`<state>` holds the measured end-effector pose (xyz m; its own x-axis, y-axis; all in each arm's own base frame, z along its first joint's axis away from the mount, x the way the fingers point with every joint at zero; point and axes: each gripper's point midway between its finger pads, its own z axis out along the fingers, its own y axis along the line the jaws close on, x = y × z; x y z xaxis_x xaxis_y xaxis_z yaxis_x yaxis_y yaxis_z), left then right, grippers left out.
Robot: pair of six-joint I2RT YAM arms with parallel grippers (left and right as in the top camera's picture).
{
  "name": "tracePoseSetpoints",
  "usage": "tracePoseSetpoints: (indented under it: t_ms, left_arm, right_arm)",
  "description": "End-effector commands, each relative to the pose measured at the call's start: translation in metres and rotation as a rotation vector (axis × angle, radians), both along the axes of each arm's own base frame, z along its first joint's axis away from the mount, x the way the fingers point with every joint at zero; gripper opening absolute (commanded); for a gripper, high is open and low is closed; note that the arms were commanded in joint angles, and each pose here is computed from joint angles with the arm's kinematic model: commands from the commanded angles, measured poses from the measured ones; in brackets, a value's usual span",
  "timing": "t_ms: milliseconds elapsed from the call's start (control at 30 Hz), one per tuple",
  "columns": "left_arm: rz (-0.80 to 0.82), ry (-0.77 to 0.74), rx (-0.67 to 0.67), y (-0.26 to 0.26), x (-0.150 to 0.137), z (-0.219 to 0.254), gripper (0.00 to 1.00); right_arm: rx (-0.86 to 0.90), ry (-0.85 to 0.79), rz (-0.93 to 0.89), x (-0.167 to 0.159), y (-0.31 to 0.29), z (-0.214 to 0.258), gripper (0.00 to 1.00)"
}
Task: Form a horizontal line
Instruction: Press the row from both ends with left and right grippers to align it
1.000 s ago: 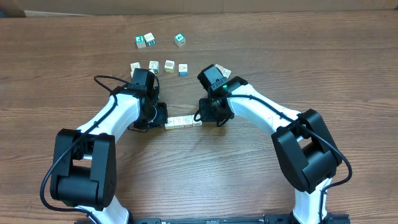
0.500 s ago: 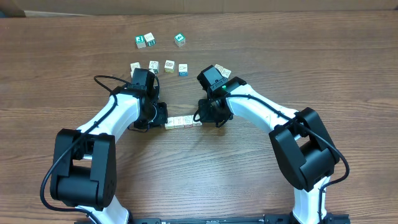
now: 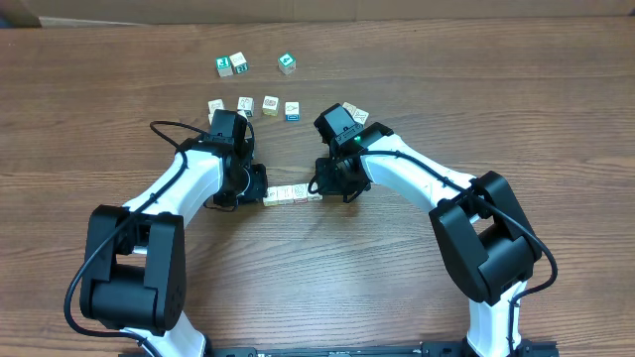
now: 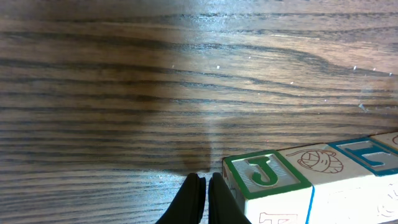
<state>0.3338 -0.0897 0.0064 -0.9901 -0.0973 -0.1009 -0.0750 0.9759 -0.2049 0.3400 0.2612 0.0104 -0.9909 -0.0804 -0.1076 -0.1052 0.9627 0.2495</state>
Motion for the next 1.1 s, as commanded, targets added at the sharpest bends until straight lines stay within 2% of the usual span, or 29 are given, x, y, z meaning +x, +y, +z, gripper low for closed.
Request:
tracePoseSetpoints:
  t_ms: [0, 1067]
  left_arm:
    - [-0.008, -0.017, -0.008, -0.0034, -0.0015, 0.0056, 0.04]
    - [-0.009, -0.014, 0.037, -0.0099, -0.0034, -0.0006, 0.04]
  right_arm:
    - [-0.003, 0.011, 0.0, -0.0023, 0.0004, -0.0058, 0.04]
    - [-0.005, 0.015, -0.003, -0.0026, 0.0001, -0.0078, 0.04]
